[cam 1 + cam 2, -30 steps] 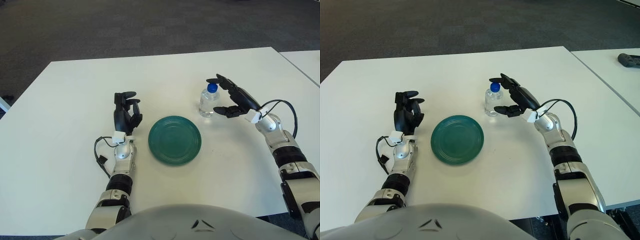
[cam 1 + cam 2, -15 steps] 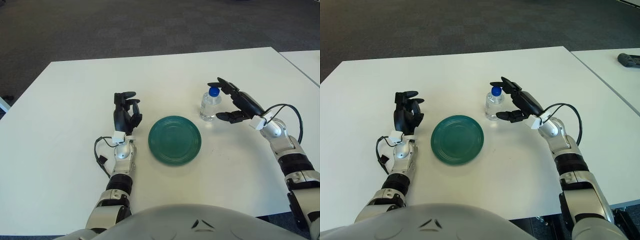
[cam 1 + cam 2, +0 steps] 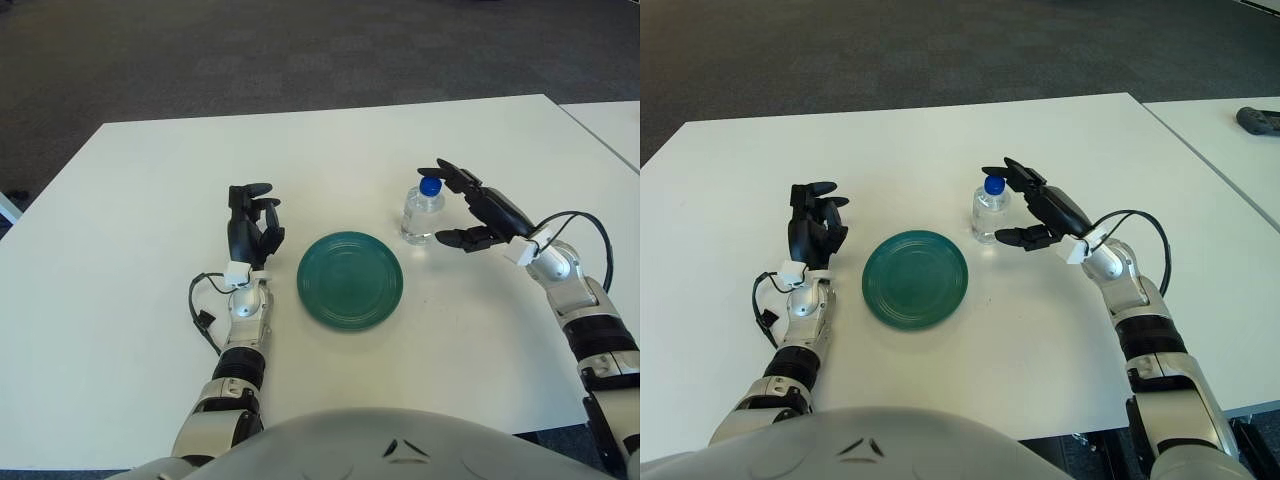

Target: Put the bottle into the plate.

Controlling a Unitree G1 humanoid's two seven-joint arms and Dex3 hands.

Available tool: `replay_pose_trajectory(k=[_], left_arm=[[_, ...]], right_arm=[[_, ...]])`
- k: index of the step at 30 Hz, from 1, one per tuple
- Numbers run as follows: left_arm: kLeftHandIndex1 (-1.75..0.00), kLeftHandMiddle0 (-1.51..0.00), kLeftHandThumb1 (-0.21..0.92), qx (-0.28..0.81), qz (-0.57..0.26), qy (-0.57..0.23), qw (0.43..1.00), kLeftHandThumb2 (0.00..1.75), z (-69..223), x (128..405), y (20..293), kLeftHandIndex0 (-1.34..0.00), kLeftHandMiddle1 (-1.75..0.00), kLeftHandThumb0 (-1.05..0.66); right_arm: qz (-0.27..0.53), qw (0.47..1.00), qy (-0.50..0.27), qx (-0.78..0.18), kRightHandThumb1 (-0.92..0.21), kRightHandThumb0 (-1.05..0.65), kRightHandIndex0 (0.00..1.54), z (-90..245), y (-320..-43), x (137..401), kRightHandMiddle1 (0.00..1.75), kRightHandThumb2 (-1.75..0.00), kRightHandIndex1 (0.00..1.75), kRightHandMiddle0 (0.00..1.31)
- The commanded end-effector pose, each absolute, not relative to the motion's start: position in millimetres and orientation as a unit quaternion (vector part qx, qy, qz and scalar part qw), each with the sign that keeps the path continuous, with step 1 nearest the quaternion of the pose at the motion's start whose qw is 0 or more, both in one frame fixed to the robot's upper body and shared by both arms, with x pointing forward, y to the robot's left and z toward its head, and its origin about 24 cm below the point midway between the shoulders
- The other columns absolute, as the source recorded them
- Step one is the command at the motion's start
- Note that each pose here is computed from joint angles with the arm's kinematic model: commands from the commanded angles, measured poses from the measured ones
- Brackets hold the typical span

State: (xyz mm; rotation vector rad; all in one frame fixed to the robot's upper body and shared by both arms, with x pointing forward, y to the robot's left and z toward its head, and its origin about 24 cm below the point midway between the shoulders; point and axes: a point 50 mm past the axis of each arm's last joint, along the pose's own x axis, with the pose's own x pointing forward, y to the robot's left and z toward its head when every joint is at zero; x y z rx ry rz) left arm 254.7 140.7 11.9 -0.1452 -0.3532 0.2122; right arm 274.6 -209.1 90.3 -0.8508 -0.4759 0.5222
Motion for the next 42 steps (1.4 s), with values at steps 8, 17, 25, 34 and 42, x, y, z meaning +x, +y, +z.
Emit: replay_pose_trajectory(k=[8,17,25,34,42], left_arm=[[-1.58,-0.18,0.92,-0.089,0.119,-0.126,0.981,0.70,-9.0,242.1,140.0,-0.13,-1.60,-0.90],[-1.59,-0.17,0.92,-0.088,0.119,-0.125,0.981,0.70,-9.3,242.9,140.0,-0.14,-1.61,-0.90],[-1.57,-0.17,0.92,-0.088,0.120,-0.126,0.981,0.70,-9.3,242.9,139.9,-0.15,-1.60,-0.90],[-1.60,-0.17,0.92,-0.085,0.121,-0.127,0.981,0.70,-9.1,242.5,139.7,-0.15,-1.62,-0.89],[-1.60,-0.17,0.92,-0.083,0.121,-0.128,0.981,0.70,-8.9,241.7,140.7,-0.13,-1.63,-0.89]], right_arm=[[0.254,0.854,-0.228,-0.393,-0.92,-1.05,0.30,96.3,-210.9,265.4,0.52,-0.59,0.00,0.00],[0.259,0.858,-0.225,-0.381,-0.92,-1.05,0.31,96.9,-210.7,262.4,0.50,-0.59,0.00,0.00],[0.261,0.861,-0.219,-0.377,-0.92,-1.05,0.26,96.7,-215.1,253.1,0.48,-0.55,0.00,0.00],[0.277,0.862,-0.206,-0.372,-0.92,-1.05,0.19,94.7,-217.8,244.2,0.47,-0.48,0.00,0.00],[0.283,0.864,-0.196,-0.367,-0.92,-1.05,0.18,93.9,-218.5,240.8,0.55,-0.43,0.00,0.00]])
